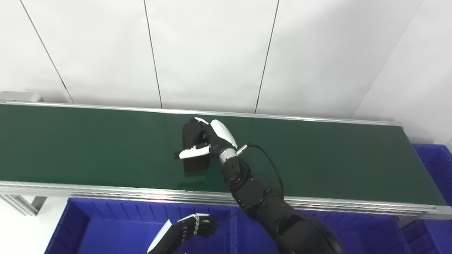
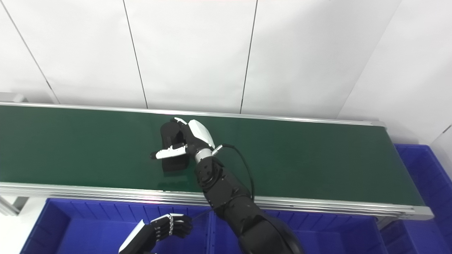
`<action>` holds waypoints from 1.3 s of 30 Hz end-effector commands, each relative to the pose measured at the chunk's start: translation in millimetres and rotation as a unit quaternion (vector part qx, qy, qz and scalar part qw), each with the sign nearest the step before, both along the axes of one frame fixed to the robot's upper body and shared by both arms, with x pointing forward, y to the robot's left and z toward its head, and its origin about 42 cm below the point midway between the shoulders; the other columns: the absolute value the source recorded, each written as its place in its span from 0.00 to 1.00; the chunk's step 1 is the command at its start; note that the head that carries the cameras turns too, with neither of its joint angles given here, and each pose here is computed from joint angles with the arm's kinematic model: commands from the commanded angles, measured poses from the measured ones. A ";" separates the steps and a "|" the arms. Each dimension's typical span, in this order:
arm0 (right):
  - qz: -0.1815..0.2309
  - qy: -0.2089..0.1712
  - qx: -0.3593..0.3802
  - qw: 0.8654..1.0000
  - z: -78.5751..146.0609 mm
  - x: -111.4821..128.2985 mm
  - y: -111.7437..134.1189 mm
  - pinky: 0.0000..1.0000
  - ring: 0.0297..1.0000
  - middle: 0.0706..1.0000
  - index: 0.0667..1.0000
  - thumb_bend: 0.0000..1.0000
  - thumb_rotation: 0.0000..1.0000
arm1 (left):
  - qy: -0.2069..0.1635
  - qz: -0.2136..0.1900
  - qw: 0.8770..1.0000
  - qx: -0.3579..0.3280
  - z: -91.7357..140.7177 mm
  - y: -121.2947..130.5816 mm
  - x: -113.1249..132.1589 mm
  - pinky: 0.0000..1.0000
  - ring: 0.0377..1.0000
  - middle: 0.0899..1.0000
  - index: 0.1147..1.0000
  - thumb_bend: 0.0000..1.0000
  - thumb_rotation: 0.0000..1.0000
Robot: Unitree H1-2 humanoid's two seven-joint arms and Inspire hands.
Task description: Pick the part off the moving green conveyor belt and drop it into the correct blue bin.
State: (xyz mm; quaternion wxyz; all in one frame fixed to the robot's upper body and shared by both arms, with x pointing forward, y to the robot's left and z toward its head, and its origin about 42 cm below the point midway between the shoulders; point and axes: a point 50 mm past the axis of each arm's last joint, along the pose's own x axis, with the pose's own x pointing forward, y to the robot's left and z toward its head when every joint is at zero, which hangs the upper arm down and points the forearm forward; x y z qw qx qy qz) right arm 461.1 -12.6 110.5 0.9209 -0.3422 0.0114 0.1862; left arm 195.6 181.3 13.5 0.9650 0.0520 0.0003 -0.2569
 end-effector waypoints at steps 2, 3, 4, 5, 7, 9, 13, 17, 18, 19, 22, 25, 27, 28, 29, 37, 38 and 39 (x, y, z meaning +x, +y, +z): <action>0.015 -0.060 0.039 0.997 26.6 4.7 23.7 0.68 0.77 0.80 0.83 0.89 0.29 | -0.035 0.001 0.999 -0.006 11.6 1.6 2.4 0.65 0.66 0.67 0.68 0.87 0.40; 0.011 -0.062 0.041 0.997 25.8 3.9 24.4 0.67 0.75 0.78 0.81 0.84 0.26 | -0.036 0.002 0.999 -0.006 12.1 1.5 2.2 0.65 0.66 0.66 0.68 0.87 0.39; 0.003 -0.065 0.049 0.997 25.1 3.0 25.1 0.67 0.74 0.77 0.80 0.82 0.24 | -0.037 0.002 0.999 -0.005 12.5 1.7 1.9 0.65 0.66 0.66 0.68 0.87 0.39; -0.002 -0.067 0.054 0.996 24.8 2.4 25.6 0.61 0.69 0.74 0.76 0.73 0.15 | -0.038 0.002 0.999 -0.003 12.7 1.8 1.6 0.64 0.66 0.66 0.68 0.87 0.40; -0.026 -0.073 0.074 0.994 24.4 0.7 26.7 0.39 0.47 0.56 0.69 0.61 0.05 | -0.036 0.002 0.999 -0.009 12.8 2.1 1.3 0.65 0.66 0.67 0.68 0.87 0.39; -0.045 -0.080 0.086 0.992 24.3 -0.6 26.9 0.24 0.29 0.46 0.60 0.56 0.01 | -0.037 0.002 0.999 -0.008 13.2 2.3 1.3 0.65 0.67 0.67 0.68 0.87 0.39; -0.071 -0.090 0.086 0.990 23.2 -2.1 25.7 0.18 0.24 0.44 0.49 0.54 0.00 | -0.040 -0.001 0.999 -0.002 13.9 4.1 3.6 0.65 0.67 0.67 0.68 0.86 0.40; -0.089 -0.105 0.098 0.986 20.3 -4.2 20.8 0.32 0.42 0.52 0.47 0.50 0.00 | -0.039 0.000 0.999 -0.005 13.0 5.1 7.1 0.64 0.66 0.66 0.67 0.86 0.40; -0.093 -0.112 0.104 0.984 19.7 -5.0 19.1 0.33 0.45 0.52 0.46 0.49 0.00 | -0.038 -0.001 0.999 -0.004 12.4 5.9 8.0 0.65 0.66 0.67 0.67 0.86 0.40; -0.096 -0.118 0.109 0.982 19.3 -5.6 18.0 0.34 0.47 0.51 0.44 0.49 0.00 | -0.037 -0.002 0.999 -0.004 12.0 6.5 8.8 0.65 0.67 0.67 0.68 0.86 0.40; -0.107 -0.132 0.125 0.978 18.0 -7.2 14.0 0.35 0.48 0.50 0.43 0.49 0.00 | -0.032 -0.003 0.999 -0.005 9.7 9.3 11.7 0.66 0.67 0.67 0.68 0.86 0.40; -0.119 -0.144 0.148 0.971 17.5 -8.8 7.3 0.35 0.47 0.50 0.43 0.49 0.00 | -0.021 0.000 1.000 -0.023 6.4 10.6 14.3 0.65 0.67 0.67 0.67 0.87 0.37; -0.126 -0.152 0.157 0.968 18.1 -9.8 3.0 0.35 0.47 0.49 0.44 0.49 0.00 | -0.017 0.000 0.999 -0.028 4.9 11.4 15.9 0.65 0.67 0.67 0.67 0.87 0.36; -0.129 -0.155 0.159 0.966 18.5 -10.3 1.3 0.36 0.47 0.49 0.44 0.49 0.00 | -0.016 0.000 0.999 -0.030 4.5 11.7 16.5 0.64 0.66 0.67 0.67 0.88 0.36; -0.135 -0.165 0.164 0.963 18.9 -11.9 -2.6 0.36 0.47 0.49 0.44 0.49 0.00 | -0.016 0.000 0.999 -0.028 4.1 12.2 17.2 0.64 0.66 0.67 0.67 0.88 0.36; -0.177 -0.206 0.233 0.934 25.9 -34.7 -40.5 0.36 0.46 0.49 0.44 0.49 0.00 | -0.020 0.001 0.999 -0.028 5.7 14.6 20.8 0.61 0.64 0.66 0.68 0.90 0.40; -0.184 -0.214 0.239 0.929 27.9 -42.3 -50.5 0.36 0.46 0.49 0.44 0.49 0.00 | -0.019 0.001 0.999 -0.033 5.7 15.0 21.3 0.61 0.65 0.66 0.68 0.90 0.40; -0.189 -0.219 0.242 0.926 29.7 -47.9 -57.2 0.34 0.45 0.50 0.44 0.49 0.00 | -0.018 0.001 0.999 -0.037 5.8 15.2 21.5 0.61 0.65 0.66 0.68 0.90 0.39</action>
